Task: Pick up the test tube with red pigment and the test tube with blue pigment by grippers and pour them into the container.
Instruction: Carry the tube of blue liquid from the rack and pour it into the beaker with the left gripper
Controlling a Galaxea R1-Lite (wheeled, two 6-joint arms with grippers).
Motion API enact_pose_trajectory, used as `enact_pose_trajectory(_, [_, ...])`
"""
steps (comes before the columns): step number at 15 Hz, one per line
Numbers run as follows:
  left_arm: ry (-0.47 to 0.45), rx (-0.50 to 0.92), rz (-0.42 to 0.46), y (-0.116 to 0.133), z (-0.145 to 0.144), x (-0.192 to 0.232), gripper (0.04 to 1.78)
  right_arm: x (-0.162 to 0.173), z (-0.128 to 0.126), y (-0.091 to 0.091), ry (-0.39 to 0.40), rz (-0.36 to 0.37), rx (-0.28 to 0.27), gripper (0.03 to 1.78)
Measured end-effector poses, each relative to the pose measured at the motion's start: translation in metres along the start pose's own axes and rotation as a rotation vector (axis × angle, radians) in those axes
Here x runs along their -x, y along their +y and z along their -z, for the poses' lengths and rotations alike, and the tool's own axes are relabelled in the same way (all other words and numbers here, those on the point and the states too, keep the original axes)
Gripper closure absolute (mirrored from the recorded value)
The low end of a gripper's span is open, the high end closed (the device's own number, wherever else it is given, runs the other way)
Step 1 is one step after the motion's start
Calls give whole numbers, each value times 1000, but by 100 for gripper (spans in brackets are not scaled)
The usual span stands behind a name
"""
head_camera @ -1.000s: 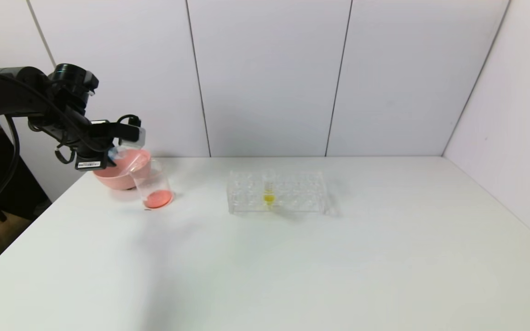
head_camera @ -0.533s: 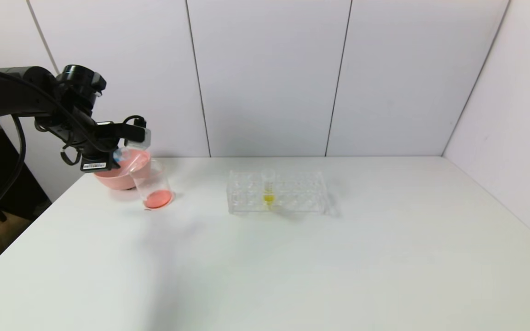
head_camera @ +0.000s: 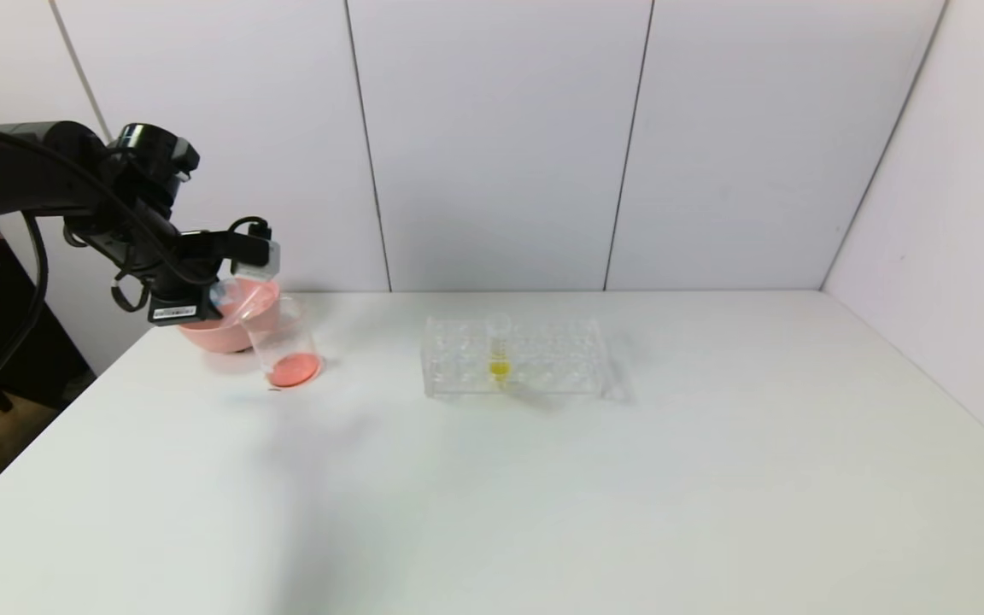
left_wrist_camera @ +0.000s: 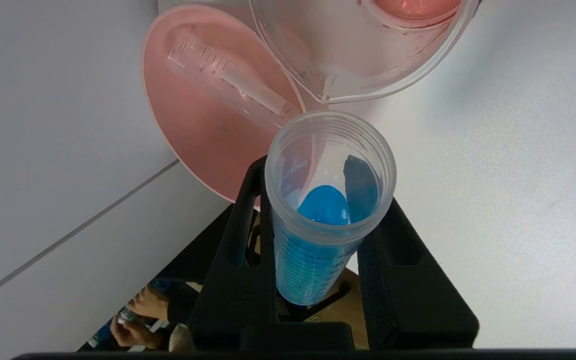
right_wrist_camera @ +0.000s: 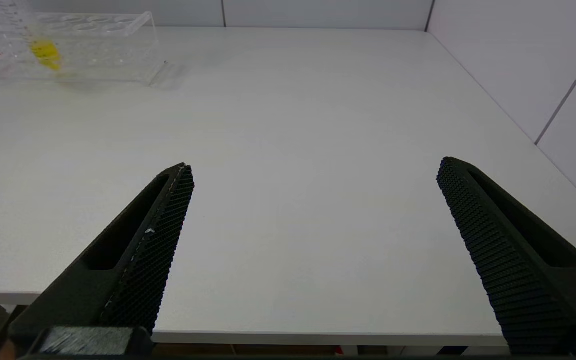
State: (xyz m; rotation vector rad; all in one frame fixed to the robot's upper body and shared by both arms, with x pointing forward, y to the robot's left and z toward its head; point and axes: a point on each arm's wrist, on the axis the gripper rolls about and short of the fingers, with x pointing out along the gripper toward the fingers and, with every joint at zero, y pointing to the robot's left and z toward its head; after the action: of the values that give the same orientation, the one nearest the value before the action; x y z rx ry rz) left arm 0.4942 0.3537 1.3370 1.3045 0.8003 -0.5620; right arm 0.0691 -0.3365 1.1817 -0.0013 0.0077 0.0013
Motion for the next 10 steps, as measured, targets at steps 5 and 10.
enact_pose_trajectory(5, [-1, 20, 23, -3, -1, 6, 135, 0, 0, 0, 0, 0, 0, 4])
enact_pose_trajectory(10, [-4, 15, 21, -3, 0, 12, 135, 0, 0, 0, 0, 0, 0, 4])
